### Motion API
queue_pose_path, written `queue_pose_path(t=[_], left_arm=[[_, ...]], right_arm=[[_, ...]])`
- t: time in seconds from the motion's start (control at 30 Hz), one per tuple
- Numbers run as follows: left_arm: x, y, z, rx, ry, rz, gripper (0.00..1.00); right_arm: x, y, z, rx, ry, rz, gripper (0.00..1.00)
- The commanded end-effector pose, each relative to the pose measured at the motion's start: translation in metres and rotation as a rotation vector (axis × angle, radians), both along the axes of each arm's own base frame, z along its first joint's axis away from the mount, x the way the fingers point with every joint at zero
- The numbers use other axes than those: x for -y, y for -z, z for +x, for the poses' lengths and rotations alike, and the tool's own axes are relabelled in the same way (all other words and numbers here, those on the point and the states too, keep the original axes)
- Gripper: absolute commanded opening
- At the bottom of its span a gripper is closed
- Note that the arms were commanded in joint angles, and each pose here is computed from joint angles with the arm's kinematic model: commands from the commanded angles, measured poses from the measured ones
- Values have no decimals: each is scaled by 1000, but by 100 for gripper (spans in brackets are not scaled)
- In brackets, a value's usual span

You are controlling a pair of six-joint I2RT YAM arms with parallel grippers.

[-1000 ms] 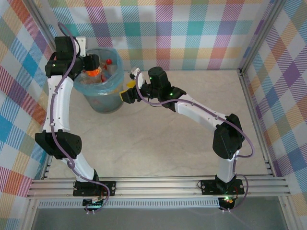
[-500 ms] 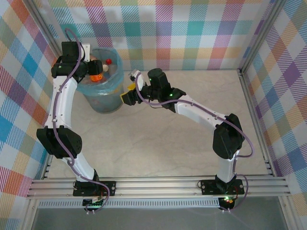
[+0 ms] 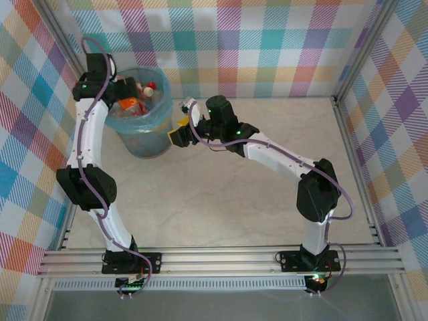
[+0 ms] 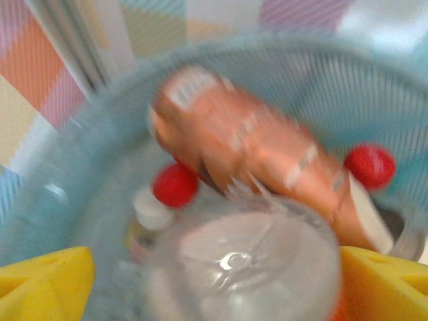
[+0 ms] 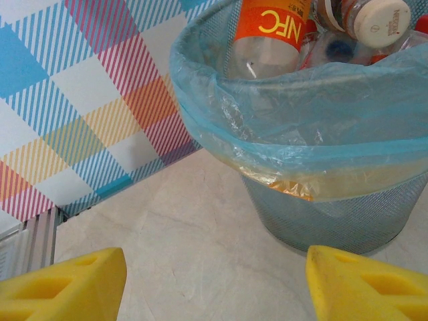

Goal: Put the plastic bottles in the bin

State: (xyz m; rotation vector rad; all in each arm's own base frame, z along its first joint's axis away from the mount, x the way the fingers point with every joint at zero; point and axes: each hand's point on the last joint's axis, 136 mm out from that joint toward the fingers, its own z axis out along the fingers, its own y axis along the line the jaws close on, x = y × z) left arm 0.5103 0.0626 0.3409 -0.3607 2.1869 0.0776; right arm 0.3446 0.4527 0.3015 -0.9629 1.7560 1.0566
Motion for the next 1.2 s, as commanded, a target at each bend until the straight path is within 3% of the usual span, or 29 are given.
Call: queue_pose_path(t=[0.0,0.47,0.6,0.7,0.9,1.03,1.17], left_arm=[[-19,-36,-4,102,-103,-46,92],[-14,-40,-11,89,-66,-70,85],[3,-77,-35,219,13,-26,84],[42,-82,-70,360,157,55,85],[130,-17,-141,448,438,209,86],[156,45,-161,466,446,120,86],[154,114,-161,410,368,173,87]], right_arm=[[5,-20,-11,7,-13,30,71],[9,-18,-10,12,1,7,71],[29,-31,1,29,62,5,71],[63,-42,17,27,145,8,71],[172,-20,56,26,427,-88,72],[250,16,77,5,654,-127,72],[314,72,86,33,854,-243,73]])
